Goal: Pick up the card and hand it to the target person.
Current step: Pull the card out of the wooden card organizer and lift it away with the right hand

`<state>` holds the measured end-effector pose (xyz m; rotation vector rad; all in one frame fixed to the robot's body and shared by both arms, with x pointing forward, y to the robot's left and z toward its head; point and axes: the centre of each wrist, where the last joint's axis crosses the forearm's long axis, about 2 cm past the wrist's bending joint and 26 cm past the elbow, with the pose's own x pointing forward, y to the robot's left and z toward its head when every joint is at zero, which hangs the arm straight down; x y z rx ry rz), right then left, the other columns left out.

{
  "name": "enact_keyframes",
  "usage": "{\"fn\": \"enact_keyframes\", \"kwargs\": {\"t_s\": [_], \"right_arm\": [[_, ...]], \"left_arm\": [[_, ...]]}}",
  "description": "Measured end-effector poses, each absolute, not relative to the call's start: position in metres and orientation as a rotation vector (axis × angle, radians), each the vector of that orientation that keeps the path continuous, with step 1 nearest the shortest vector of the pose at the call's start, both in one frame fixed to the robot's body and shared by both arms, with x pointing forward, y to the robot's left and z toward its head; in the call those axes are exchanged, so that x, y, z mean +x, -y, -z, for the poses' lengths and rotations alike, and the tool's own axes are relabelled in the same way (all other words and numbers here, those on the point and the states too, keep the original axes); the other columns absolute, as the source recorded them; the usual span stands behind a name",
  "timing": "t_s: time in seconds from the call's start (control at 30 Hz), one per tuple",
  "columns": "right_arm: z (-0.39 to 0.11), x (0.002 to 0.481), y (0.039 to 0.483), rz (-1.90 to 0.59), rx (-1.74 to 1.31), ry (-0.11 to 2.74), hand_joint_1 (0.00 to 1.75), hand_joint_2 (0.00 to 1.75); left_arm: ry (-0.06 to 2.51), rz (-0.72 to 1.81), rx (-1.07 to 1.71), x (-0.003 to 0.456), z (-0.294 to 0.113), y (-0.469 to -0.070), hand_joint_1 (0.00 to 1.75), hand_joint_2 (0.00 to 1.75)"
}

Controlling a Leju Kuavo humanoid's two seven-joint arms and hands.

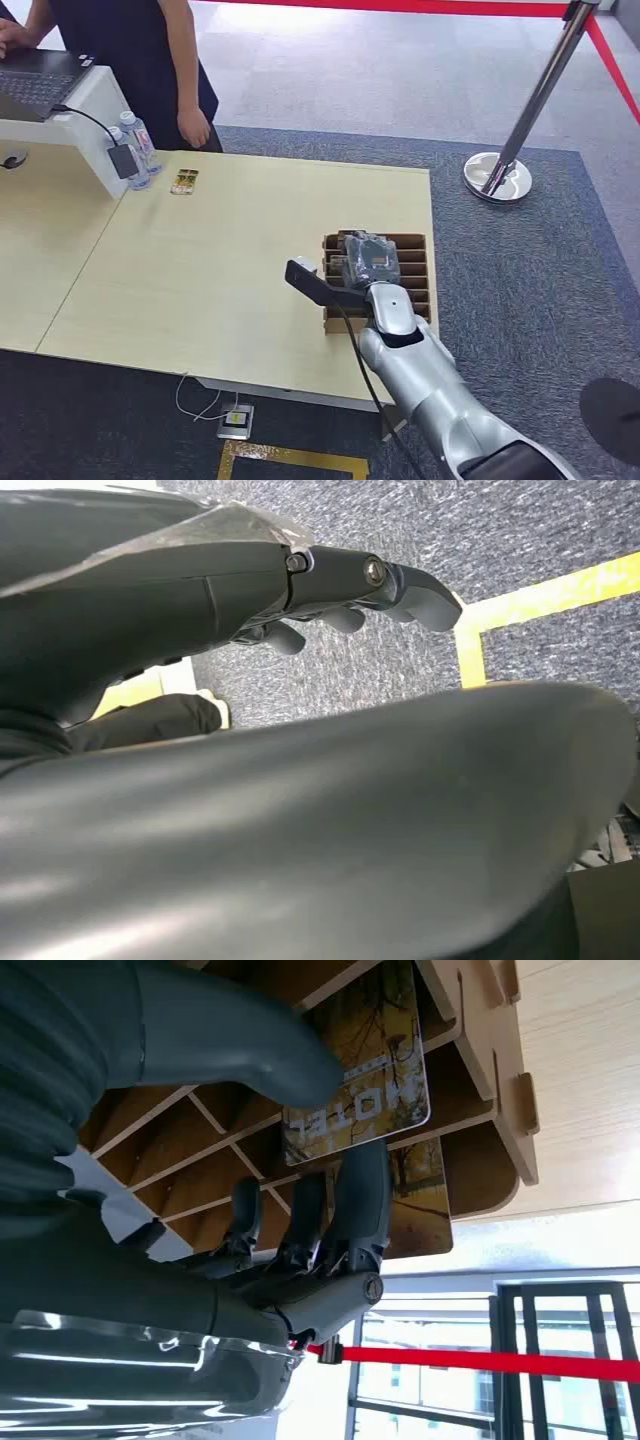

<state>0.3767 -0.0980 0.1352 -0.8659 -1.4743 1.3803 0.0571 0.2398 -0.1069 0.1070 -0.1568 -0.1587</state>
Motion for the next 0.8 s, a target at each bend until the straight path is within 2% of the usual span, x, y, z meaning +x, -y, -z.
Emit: {"fn": "enact_keyframes", "kwargs": {"t_s": [0.8], "right_arm": [[-0.1382,0.3766,0.0952,-1.37,-0.87,1.544,1.75,1.75]], "left_arm": [[0.155,0.15,0.11,0.0566,0.1072,-0.2421,0.0,0.0]]}}
